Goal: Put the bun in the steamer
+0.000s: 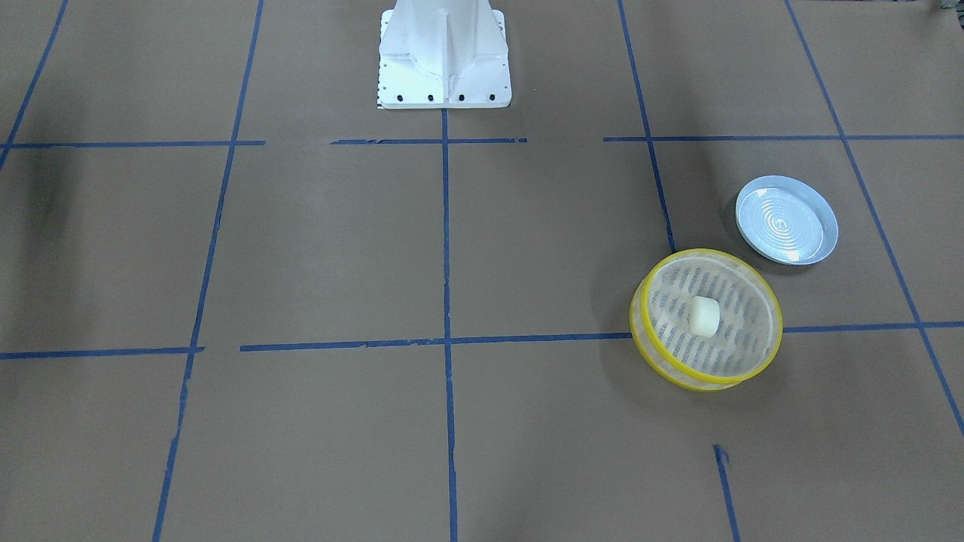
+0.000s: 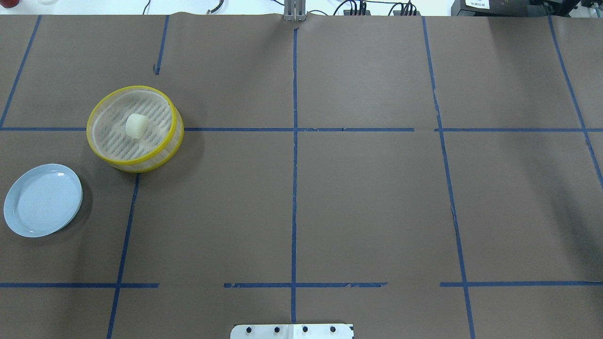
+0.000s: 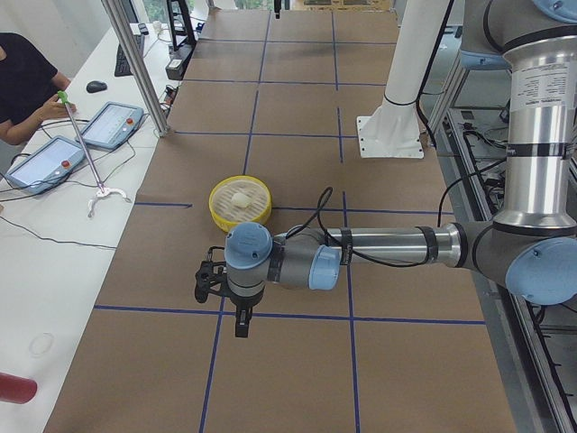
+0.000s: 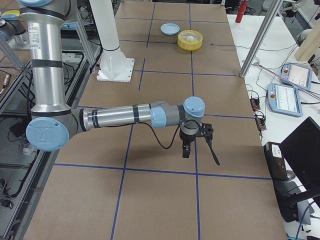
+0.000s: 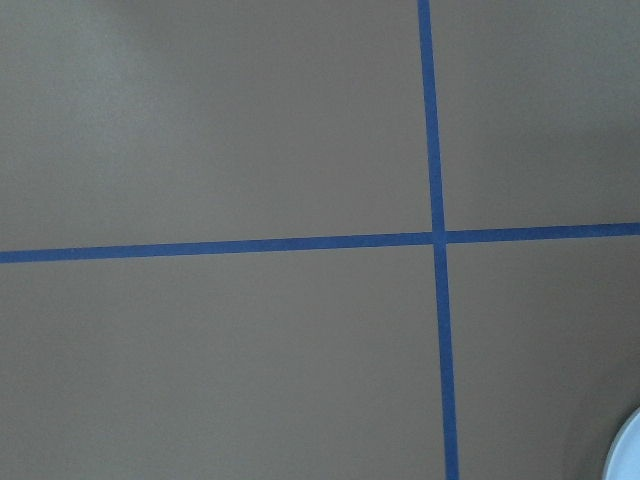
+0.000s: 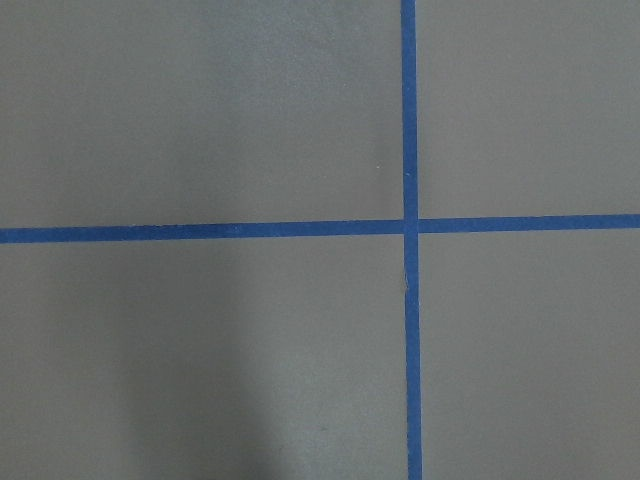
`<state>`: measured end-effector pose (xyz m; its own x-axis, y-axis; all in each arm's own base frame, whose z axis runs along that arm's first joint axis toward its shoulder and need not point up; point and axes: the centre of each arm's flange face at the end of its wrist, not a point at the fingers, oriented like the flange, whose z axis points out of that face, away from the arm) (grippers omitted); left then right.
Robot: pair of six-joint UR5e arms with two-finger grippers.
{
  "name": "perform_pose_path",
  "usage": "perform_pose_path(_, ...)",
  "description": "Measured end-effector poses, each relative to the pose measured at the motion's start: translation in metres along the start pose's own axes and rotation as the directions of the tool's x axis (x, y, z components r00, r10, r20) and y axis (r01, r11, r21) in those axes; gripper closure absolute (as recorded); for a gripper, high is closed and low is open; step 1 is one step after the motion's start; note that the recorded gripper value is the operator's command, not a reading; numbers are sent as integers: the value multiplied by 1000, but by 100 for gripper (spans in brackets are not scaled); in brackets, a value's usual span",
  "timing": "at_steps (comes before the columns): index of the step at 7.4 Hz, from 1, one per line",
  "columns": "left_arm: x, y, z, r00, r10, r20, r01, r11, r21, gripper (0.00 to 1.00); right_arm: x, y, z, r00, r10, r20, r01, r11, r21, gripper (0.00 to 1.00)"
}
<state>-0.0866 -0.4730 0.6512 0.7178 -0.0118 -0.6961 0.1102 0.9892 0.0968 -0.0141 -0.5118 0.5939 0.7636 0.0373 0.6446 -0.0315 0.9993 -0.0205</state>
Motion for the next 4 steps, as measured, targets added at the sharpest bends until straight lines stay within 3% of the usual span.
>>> perform_pose_path(4, 12, 0, 9, 1000, 1, -4, -1, 1000, -19, 0, 0, 0, 0, 1000, 0, 0, 0, 1000, 0, 0)
